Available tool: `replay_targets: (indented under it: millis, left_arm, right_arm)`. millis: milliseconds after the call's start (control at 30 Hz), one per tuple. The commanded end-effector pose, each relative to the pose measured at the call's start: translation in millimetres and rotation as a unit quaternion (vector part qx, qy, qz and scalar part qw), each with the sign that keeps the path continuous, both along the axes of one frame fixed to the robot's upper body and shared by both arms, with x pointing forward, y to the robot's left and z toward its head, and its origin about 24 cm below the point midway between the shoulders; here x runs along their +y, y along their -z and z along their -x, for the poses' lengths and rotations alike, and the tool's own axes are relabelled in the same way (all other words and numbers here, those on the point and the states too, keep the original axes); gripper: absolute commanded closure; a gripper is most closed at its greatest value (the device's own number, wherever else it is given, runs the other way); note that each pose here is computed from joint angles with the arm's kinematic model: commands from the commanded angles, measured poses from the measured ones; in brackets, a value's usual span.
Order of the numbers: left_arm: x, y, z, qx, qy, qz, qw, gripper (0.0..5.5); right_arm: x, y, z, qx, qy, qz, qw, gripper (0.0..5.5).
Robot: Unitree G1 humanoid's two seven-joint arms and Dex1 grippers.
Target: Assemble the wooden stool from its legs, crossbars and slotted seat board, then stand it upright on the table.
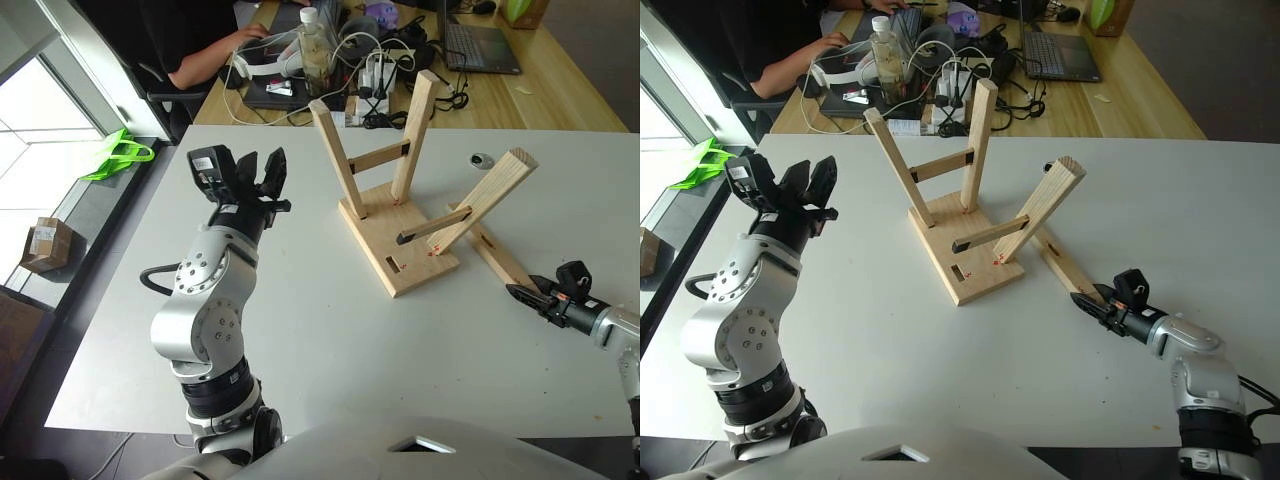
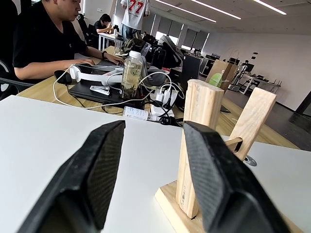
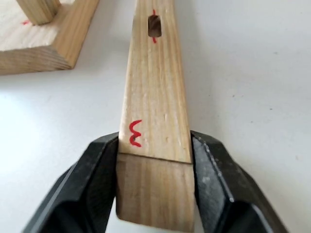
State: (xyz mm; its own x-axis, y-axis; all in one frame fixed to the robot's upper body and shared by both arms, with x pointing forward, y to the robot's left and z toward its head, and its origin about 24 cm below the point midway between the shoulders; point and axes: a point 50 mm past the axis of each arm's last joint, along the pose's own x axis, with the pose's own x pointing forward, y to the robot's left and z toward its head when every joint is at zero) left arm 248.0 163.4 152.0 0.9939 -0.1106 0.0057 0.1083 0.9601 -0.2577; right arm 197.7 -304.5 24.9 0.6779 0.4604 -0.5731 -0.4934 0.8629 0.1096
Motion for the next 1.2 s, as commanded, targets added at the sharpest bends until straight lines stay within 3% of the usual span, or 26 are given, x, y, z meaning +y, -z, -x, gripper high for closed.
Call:
replay_targets:
  millis: [33,233,367,667,867,967,1067,1133,1200]
  left_arm:
    - [-8,5,0,0.013,0.004,0.005,1.000,3.29]
    - [-12,9,-2,0.018,0.006,0.009,1.000,3.29]
    - [-12,9,-2,0.018,0.003,0.010,1.000,3.29]
    - [-12,9,-2,0.023,-0.002,0.009,1.000,3.29]
    - [-16,0,-4,0.009,0.013,0.017,1.000,3.29]
    - [-24,-18,-6,-0.017,0.035,0.105,0.994,3.29]
    - [-26,-37,-9,-0.022,0.052,0.171,0.984,3.29]
    - [-32,-54,-8,-0.047,0.104,0.215,0.970,3.29]
    - [-40,-78,-5,-0.081,0.171,0.255,0.948,3.29]
  right_arm:
    - [12,-12,-20,-0.002,-0.033,0.022,0.999,2.61]
    - [32,-11,-51,-0.007,-0.041,0.053,0.998,1.77]
    - [31,-2,-52,0.013,-0.035,0.078,0.996,1.77]
    - [31,4,-53,0.002,-0.001,0.061,0.998,3.35]
    - [35,-8,-64,-0.056,0.028,0.019,0.998,3.45]
    - [17,-51,-92,-0.192,0.125,-0.013,0.973,3.45]
    - [8,-122,-115,-0.350,0.193,-0.102,0.911,3.45]
    - [11,-165,-119,-0.424,0.194,-0.152,0.872,3.45]
    - [34,-213,-114,-0.498,0.134,-0.193,0.835,3.45]
